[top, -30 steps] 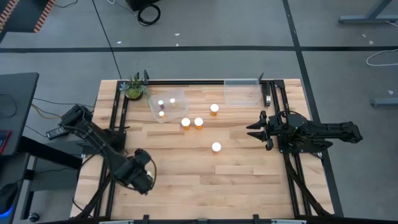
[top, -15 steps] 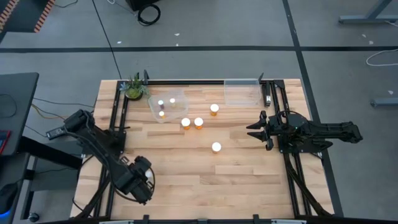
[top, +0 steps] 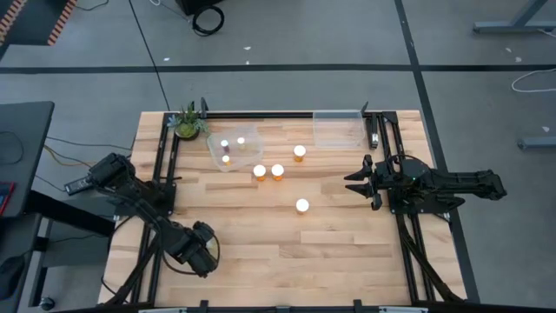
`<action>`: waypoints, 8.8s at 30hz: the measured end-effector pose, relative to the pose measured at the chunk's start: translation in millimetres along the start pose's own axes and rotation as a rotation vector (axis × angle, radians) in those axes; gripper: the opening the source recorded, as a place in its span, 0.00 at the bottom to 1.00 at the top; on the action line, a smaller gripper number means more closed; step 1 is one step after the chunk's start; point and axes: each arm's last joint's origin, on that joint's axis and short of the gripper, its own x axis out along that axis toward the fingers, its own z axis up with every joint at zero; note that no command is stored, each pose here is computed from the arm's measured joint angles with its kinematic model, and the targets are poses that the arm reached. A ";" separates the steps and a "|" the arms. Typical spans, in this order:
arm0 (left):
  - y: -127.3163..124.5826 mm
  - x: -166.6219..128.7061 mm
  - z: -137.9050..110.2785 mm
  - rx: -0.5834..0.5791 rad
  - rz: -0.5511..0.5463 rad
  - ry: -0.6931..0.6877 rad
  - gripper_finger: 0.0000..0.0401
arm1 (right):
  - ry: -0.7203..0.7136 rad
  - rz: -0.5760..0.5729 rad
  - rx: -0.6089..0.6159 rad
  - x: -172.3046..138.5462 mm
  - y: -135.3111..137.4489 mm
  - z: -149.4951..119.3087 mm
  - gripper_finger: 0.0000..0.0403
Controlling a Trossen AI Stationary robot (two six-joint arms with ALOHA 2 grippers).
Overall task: Pick and place medicine bottles into bin by pill shape (circle, oval)
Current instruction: Put the yellow small pill bottle into the left transparent bin, then put the orange large pill bottle into the right transparent bin
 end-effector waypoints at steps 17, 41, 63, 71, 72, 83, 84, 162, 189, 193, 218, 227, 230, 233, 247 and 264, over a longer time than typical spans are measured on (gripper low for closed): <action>-0.1 -17.7 9.1 0.020 -0.065 -0.126 0.62 | 0.000 0.000 0.000 0.0 0.0 0.0 0.36; -4.4 -19.0 25.5 0.048 -0.103 -0.162 0.43 | 0.000 0.000 0.000 0.0 0.0 0.0 0.36; 4.5 -22.6 85.7 0.249 -0.056 -0.205 0.31 | -0.001 0.000 0.000 0.0 0.0 0.0 0.36; 20.9 -27.3 142.8 0.380 -0.054 -0.266 0.30 | 0.000 0.000 0.000 0.0 0.0 0.0 0.36; 24.0 -28.1 149.4 0.394 -0.049 -0.271 0.31 | 0.000 0.000 0.000 0.0 0.0 0.0 0.36; 47.1 -80.7 224.7 0.501 -0.048 -0.413 0.28 | 0.000 0.000 0.000 0.0 0.0 0.0 0.36; 50.1 -86.8 230.5 0.502 -0.045 -0.425 0.28 | 0.000 0.000 0.000 0.0 0.0 0.0 0.36; 155.6 -77.6 316.5 0.312 0.058 -0.324 0.50 | 0.001 0.000 0.000 0.0 0.0 -0.1 0.36; 156.0 -200.4 226.8 0.392 -0.073 -0.878 0.43 | 0.001 0.000 0.000 0.0 0.0 -0.1 0.36; 153.1 -175.6 217.6 0.450 -0.092 -0.977 0.43 | 0.001 0.000 0.000 0.0 0.0 0.0 0.36; 183.2 -100.3 147.5 0.702 -0.284 -1.614 0.39 | 0.000 0.000 0.000 0.0 0.0 0.0 0.36; 187.7 -86.2 127.0 0.867 -0.441 -1.759 0.34 | 0.000 0.000 0.000 0.0 0.0 0.0 0.36; 189.9 -81.3 123.0 0.874 -0.431 -1.779 0.34 | 0.001 0.000 0.000 0.0 0.0 -0.1 0.36; 191.9 -75.8 119.4 0.876 -0.428 -1.789 0.33 | 0.000 0.000 0.000 0.0 0.0 0.0 0.36; 200.1 -54.9 105.0 0.848 -0.460 -1.895 0.30 | -0.005 -0.007 -0.003 0.0 -0.2 0.4 0.36; 197.4 -31.1 108.1 0.920 -0.511 -1.621 0.27 | -0.266 -0.017 0.009 -3.3 2.9 24.6 0.36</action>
